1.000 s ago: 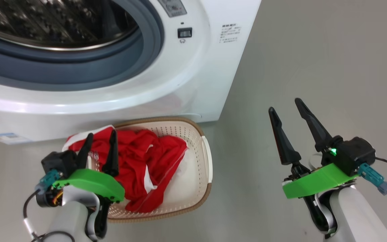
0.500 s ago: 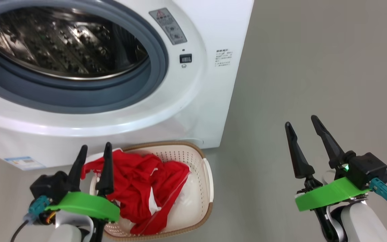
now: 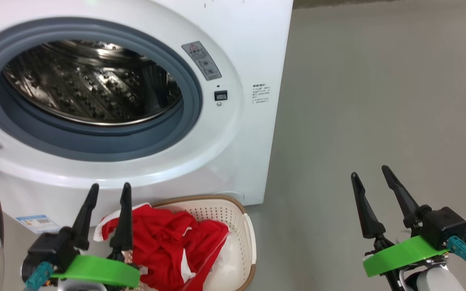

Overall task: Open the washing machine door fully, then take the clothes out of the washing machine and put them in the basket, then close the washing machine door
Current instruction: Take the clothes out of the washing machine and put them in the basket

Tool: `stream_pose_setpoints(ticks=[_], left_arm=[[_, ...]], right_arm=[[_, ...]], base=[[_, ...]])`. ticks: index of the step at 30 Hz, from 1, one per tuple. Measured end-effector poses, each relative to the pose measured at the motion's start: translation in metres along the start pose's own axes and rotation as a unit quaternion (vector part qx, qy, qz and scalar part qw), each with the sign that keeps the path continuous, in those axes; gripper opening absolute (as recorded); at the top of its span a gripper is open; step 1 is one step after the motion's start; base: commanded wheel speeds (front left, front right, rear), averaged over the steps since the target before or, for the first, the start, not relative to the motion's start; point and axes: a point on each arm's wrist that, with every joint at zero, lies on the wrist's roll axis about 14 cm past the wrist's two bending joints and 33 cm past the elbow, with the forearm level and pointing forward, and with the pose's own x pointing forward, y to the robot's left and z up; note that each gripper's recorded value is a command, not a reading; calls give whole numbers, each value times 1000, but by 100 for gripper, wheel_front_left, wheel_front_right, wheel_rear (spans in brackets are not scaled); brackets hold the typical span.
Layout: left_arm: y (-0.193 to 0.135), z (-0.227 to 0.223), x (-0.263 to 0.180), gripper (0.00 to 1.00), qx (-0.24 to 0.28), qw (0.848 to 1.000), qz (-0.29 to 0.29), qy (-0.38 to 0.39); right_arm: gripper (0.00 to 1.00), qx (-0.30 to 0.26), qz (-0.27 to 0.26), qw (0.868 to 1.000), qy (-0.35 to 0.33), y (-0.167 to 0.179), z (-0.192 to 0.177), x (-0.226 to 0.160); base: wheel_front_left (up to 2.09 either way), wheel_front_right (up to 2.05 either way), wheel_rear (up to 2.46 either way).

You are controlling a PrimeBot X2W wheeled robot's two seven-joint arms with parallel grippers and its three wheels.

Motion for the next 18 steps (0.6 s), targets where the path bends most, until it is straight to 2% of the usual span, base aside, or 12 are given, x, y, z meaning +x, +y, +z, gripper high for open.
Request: stream_pose_setpoints(ticks=[8,18], left_arm=[[5,-3,-20,100,0,1000,14,8],[0,8,-28,100,21,1000,5,-6]], right_arm=[[100,-4,-12,1000,-10,-7,8,-15],[100,-3,-18,1000,-19,-9,14,-27]], base=[[0,0,0],[0,0,0]])
